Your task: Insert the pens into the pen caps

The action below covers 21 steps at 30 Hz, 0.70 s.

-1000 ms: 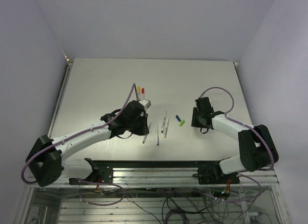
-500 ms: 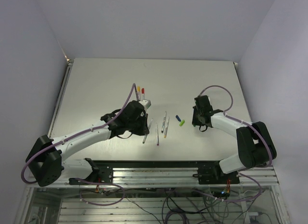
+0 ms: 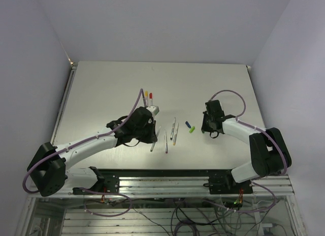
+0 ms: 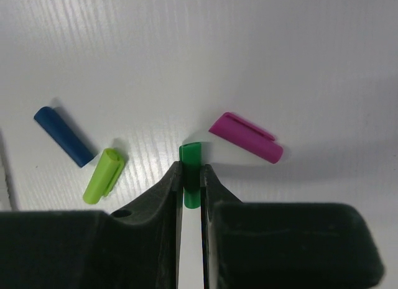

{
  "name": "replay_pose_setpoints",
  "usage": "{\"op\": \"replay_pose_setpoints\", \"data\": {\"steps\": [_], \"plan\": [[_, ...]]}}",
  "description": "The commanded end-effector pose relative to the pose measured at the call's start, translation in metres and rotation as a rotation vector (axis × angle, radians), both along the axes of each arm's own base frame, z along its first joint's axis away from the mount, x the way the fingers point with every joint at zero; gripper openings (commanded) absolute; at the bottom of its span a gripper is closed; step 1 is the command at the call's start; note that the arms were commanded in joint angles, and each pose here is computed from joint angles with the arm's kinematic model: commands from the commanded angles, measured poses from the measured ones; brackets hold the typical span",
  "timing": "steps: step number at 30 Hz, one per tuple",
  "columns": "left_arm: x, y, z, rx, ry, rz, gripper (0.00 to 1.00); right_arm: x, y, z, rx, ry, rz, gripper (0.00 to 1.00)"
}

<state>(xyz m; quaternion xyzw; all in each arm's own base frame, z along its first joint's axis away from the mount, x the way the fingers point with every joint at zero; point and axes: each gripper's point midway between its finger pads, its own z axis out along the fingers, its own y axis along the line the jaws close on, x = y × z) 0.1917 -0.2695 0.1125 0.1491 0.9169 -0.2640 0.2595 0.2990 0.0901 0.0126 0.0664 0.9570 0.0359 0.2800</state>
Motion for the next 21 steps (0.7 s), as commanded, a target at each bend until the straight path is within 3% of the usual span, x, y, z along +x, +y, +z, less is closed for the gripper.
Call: {"op": "replay_pose_setpoints", "data": {"steps": [1, 9, 21], "plan": [[0.004, 0.001, 0.005, -0.02, -0.04, 0.008, 0.07, 0.0, 0.011, 0.017, 0.08, -0.034, 0.016, 0.0], [0.003, -0.017, 0.02, -0.163, -0.096, -0.018, 0.07, 0.015, 0.031, 0.111, 0.246, -0.323, 0.055, 0.0], [-0.025, -0.069, 0.078, -0.351, -0.299, -0.141, 0.07, -0.011, 0.074, 0.214, 0.466, -0.715, 0.172, 0.0]]}}
